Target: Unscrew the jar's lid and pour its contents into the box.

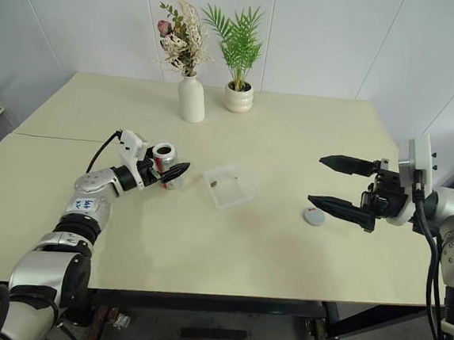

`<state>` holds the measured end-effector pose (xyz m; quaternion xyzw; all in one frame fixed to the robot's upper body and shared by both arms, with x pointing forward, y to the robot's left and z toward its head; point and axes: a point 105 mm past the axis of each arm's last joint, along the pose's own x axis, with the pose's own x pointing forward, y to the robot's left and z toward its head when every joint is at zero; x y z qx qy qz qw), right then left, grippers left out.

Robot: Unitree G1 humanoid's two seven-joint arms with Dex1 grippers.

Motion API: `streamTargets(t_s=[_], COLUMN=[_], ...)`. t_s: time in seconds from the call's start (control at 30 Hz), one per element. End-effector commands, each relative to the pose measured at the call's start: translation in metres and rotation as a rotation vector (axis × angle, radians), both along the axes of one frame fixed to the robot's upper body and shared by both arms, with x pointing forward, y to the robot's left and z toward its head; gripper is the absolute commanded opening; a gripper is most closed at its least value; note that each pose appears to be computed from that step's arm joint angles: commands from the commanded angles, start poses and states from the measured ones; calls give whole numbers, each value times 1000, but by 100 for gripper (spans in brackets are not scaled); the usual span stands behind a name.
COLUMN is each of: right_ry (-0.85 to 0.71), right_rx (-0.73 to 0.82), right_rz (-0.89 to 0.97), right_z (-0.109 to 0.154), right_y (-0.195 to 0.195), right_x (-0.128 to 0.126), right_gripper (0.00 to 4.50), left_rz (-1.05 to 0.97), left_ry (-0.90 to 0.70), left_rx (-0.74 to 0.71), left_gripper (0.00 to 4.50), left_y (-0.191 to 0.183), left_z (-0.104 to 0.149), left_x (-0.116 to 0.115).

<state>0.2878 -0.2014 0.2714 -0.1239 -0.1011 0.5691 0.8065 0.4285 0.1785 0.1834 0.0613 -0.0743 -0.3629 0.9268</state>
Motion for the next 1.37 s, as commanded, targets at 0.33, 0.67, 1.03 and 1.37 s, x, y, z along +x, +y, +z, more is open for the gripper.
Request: streamTargets(t_s=[0.33, 0.67, 1.03, 1.37], right_ry=[-57, -67, -73, -68], right_rx=[-31, -33, -53, -85], right_rz=[-6, -18, -42, -59], right_z=[14, 17, 20, 22], right_y=[-6, -8, -18, -29], right_x=[-7, -8, -11, -15], right_gripper=[450, 450, 450, 450], left_rz=[-104, -67, -202, -321], left_ry=[101, 105, 242, -210], left_rx=[78, 78, 180, 111], left_gripper=[446, 446, 446, 446], left_y=[44, 58, 109, 111], left_z=[1, 5, 3, 82], left_x=[-31, -30, -86, -93])
